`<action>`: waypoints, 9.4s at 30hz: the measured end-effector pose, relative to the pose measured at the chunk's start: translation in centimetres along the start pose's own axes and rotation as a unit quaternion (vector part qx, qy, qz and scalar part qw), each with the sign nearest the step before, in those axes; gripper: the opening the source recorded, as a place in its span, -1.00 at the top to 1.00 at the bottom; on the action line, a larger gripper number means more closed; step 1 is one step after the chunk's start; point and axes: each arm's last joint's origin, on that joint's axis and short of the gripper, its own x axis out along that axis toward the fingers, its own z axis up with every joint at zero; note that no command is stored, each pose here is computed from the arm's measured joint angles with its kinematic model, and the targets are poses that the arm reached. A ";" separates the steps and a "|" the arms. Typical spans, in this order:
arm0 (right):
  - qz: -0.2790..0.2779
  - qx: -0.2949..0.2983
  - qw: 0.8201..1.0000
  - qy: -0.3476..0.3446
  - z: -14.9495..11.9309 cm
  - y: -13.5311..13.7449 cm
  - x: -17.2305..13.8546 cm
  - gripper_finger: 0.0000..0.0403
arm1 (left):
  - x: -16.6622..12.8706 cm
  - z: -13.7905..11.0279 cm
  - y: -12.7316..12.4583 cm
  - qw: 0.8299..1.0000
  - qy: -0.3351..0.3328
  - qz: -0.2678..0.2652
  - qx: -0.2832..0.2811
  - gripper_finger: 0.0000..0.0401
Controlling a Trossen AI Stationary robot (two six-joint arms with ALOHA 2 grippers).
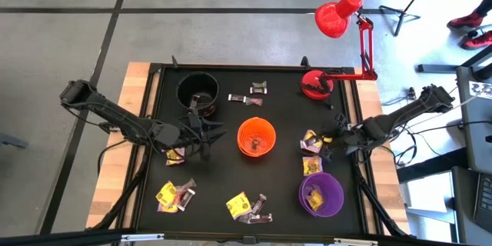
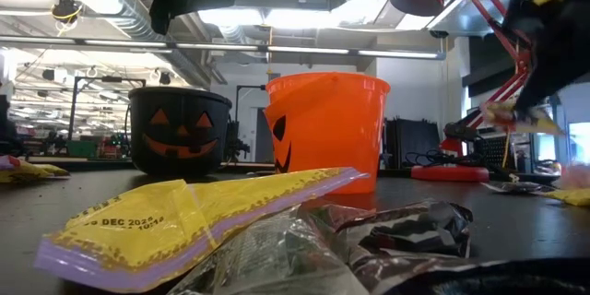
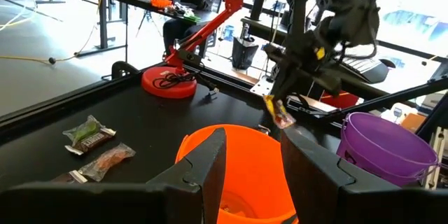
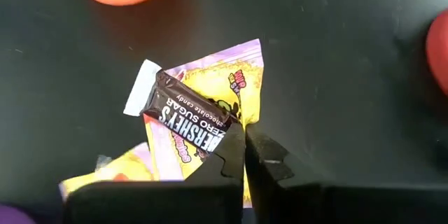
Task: Sort candy
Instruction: Put the brown chocolate bar into the black bucket, then put the yellow candy into the purple bucket
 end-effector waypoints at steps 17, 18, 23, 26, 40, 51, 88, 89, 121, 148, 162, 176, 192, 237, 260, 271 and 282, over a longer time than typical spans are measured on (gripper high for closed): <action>-0.038 -0.012 0.999 -0.032 1.8 -0.1 -2.1 1.00 | 0.0 0.0 0.0 1.000 0.002 0.001 0.002 0.36; -0.046 -0.012 0.998 -0.035 1.8 0.0 -1.9 1.00 | 0.0 -0.1 0.0 1.000 0.002 0.001 0.002 0.36; -0.091 -0.027 0.995 -0.044 2.0 0.7 -0.9 1.00 | 0.1 -0.3 0.0 1.000 0.007 0.003 0.007 0.36; -0.115 -0.046 0.992 -0.039 1.9 1.1 -0.2 1.00 | 0.3 -0.6 -0.1 1.000 0.011 0.005 0.010 0.36; -0.150 -0.098 0.984 0.007 1.6 2.4 2.0 0.75 | 0.9 -1.6 -0.2 0.999 0.026 0.010 0.015 0.36; -0.120 -0.120 0.985 0.041 1.4 2.6 2.0 0.69 | 0.9 -1.6 -0.2 0.999 0.026 0.010 0.015 0.36; -0.009 -0.060 0.990 0.125 1.2 -2.0 9.1 0.15 | 0.9 -1.8 -0.2 0.999 0.034 0.010 0.027 0.36; -0.008 -0.056 0.990 0.127 1.1 -2.2 9.2 0.15 | 0.9 -1.8 -0.2 0.999 0.034 0.010 0.027 0.36; 0.023 -0.040 0.996 0.077 3.6 -1.9 8.9 0.85 | 0.8 -1.8 -0.2 0.999 0.036 0.011 0.022 0.36; 0.174 -0.051 0.981 -0.068 7.5 -1.0 4.0 0.89 | 1.9 -1.8 -1.2 1.000 -0.014 -0.025 0.013 0.36; 0.329 -0.097 0.908 -0.242 9.7 2.1 0.8 0.89 | 6.4 -1.1 -4.6 0.996 -0.075 -0.051 0.007 0.36; 0.330 -0.118 0.881 -0.318 9.8 3.8 -0.7 0.89 | 13.0 0.7 -8.8 0.990 -0.098 -0.102 0.022 0.36; 0.319 -0.119 0.881 -0.327 9.9 3.8 -0.7 0.89 | 14.1 0.3 -9.3 0.992 -0.066 -0.095 0.043 0.36; 0.285 -0.146 0.895 -0.309 9.7 4.2 0.7 -0.03 | 13.3 1.4 -8.4 0.989 -0.042 0.013 0.138 0.95; 0.267 -0.140 0.902 -0.310 9.3 3.1 -0.6 -0.02 | 4.9 7.9 3.7 0.901 0.121 0.393 0.139 0.88; 0.266 -0.141 0.903 -0.307 9.2 3.1 -0.5 -0.02 | 5.7 9.2 9.9 0.884 0.204 0.419 0.028 0.82; 0.237 -0.145 0.919 -0.280 8.7 2.9 0.0 -0.02 | 5.7 9.2 9.7 0.888 0.211 0.407 0.024 0.38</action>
